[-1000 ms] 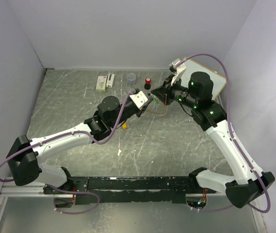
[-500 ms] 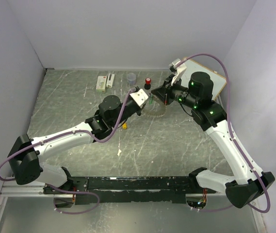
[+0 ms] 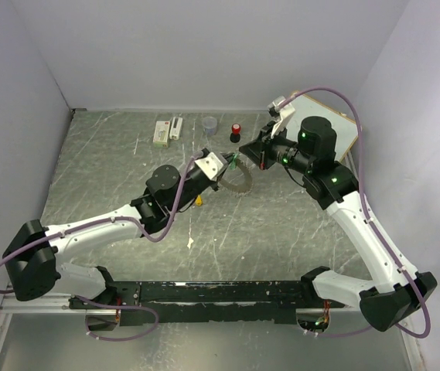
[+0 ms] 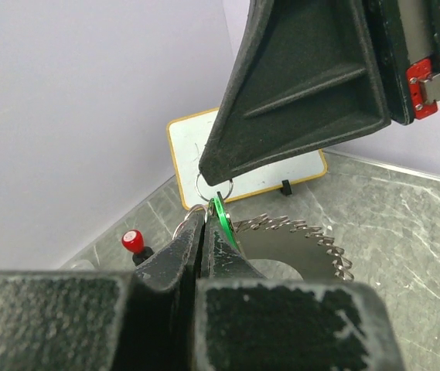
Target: Put the keys on the keyring
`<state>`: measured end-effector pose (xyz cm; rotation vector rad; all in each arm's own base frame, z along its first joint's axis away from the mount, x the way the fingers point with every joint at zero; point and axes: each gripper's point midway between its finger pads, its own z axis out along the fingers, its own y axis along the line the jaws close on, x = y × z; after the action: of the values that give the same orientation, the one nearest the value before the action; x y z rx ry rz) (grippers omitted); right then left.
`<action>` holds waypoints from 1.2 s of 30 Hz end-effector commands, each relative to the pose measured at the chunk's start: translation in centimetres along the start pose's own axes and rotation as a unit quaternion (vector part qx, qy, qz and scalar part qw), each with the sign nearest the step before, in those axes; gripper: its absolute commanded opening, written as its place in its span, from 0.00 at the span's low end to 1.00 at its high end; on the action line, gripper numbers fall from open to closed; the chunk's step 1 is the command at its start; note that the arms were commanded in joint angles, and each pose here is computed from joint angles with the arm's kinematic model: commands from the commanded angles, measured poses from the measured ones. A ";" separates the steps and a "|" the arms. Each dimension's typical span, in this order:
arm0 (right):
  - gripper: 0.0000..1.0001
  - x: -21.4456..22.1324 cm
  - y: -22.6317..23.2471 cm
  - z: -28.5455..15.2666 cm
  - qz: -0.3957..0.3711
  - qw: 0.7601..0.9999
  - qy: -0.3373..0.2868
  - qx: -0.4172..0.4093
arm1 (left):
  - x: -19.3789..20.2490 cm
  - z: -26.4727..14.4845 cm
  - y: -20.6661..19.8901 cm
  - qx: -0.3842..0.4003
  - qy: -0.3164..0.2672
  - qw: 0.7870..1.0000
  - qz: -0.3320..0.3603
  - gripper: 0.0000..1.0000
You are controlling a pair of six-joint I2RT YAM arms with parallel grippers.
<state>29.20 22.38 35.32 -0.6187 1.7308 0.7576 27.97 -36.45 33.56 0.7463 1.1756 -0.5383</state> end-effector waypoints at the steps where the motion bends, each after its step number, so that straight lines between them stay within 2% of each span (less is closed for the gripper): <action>1: 0.00 -0.1 -0.5 0.3 0.003 1.000 -0.012 0.008 | -5.8 -1.2 2.2 -0.042 -0.100 0.994 -0.011 0.07; 8: 0.00 -0.1 -0.5 0.7 0.007 1.000 -0.012 0.002 | -6.4 -1.7 2.6 -0.054 -0.119 0.991 -0.013 0.07; 24: 0.00 -3.2 0.1 -0.7 -0.013 0.999 -0.041 0.008 | -4.6 -2.1 2.7 -0.066 -0.099 0.993 -0.020 0.07; 25: 0.00 -3.3 0.1 -0.7 -0.013 0.999 -0.041 0.008 | -4.4 -2.0 2.9 -0.071 -0.093 0.993 -0.023 0.10; 27: 0.00 -3.5 0.1 -0.8 -0.014 0.999 -0.043 0.011 | -3.9 -1.6 3.1 -0.078 -0.074 0.994 -0.024 0.30; 30: 0.00 -3.6 0.0 -0.9 -0.017 0.999 -0.044 0.014 | -3.3 -1.6 3.5 -0.090 -0.060 0.994 -0.027 0.54; 32: 0.00 -3.7 0.0 -0.9 -0.019 0.999 -0.045 0.015 | -2.9 -1.8 3.6 -0.095 -0.056 0.994 -0.025 0.60; 36: 0.00 -3.5 -0.2 -0.8 -0.022 0.999 -0.042 0.016 | -2.5 -2.0 3.7 -0.099 -0.047 0.994 -0.024 0.61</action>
<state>29.61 22.17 36.39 -0.5962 1.7171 0.7419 28.54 -33.55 34.49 0.5776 1.1577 -0.4931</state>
